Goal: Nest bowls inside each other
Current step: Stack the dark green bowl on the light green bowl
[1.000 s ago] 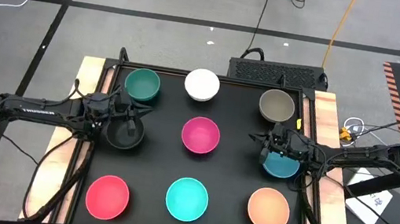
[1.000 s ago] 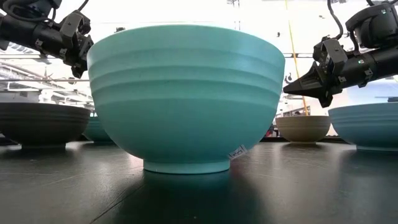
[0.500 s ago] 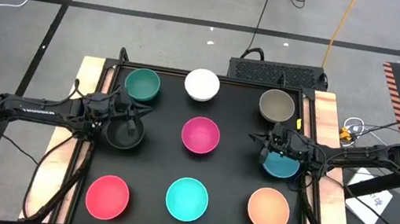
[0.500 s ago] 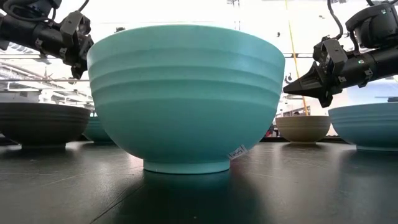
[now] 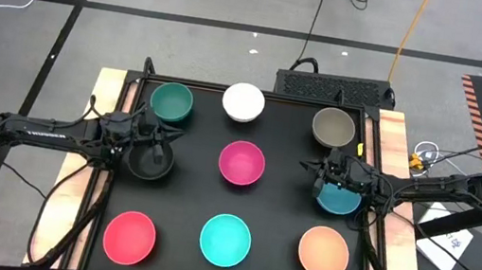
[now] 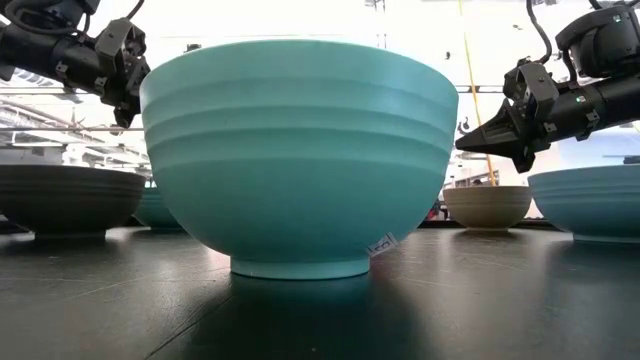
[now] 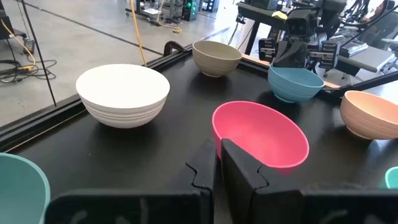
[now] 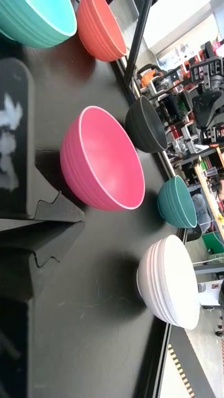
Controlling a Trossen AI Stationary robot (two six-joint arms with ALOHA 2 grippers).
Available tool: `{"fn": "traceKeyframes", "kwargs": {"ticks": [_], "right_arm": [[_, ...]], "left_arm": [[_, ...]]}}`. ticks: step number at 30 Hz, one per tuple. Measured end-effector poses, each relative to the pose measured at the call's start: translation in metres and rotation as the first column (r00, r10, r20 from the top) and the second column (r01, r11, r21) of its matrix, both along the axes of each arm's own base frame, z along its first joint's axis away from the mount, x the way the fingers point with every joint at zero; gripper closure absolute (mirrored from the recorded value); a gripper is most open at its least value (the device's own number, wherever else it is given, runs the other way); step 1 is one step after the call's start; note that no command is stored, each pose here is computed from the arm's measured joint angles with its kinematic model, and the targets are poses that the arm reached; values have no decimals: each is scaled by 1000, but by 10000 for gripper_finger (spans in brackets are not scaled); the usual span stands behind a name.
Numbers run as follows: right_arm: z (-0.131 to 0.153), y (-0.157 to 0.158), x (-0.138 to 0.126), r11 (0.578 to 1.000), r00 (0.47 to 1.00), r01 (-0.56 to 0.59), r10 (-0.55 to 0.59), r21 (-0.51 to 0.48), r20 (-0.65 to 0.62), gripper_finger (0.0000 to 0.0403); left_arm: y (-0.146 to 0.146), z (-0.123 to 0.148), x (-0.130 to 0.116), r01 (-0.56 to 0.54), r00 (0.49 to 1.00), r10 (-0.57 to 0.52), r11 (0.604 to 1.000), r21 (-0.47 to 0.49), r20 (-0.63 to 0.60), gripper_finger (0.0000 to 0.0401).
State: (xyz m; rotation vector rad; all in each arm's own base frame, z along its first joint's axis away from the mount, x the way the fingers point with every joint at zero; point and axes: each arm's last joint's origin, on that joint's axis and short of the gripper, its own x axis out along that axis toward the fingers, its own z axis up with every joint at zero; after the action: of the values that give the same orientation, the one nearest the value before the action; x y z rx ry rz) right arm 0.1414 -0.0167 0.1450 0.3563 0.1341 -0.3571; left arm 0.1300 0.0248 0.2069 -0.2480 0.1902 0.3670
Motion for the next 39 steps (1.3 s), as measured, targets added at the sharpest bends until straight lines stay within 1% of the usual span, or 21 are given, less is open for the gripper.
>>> {"fn": "traceKeyframes", "kwargs": {"ticks": [10, 22, 26, 34, 36, 39], "right_arm": [[0, 0, 0, 1000, 1000, 0, 0, 0, 0, 403], [1, 0, 0, 1000, 1000, 0, 0, -1, 9, 403], [1, 0, 0, 1000, 1000, 0, 0, -1, 8, 403], [1, 0, 0, 1000, 1000, 0, 0, -2, 7, 403], [1, 0, 0, 1000, 1000, 0, 0, -1, 9, 403], [3, 0, 0, 1000, 1000, 6, -5, -6, 31, 403]], "left_arm": [[0, 4, 1, 2, 999, -2, 1000, 4, 36, 375], [0, 3, 1, 6, 999, -6, 1000, 3, 32, 375], [1, 6, 1, -20, 998, 19, 1000, 12, 58, 375], [1, 9, 1, -24, 996, 23, 1000, 16, 88, 375], [1, 11, 2, -24, 994, 21, 999, 31, 107, 375], [1, 13, 2, -30, 995, 19, 994, 104, 102, 375]]}}
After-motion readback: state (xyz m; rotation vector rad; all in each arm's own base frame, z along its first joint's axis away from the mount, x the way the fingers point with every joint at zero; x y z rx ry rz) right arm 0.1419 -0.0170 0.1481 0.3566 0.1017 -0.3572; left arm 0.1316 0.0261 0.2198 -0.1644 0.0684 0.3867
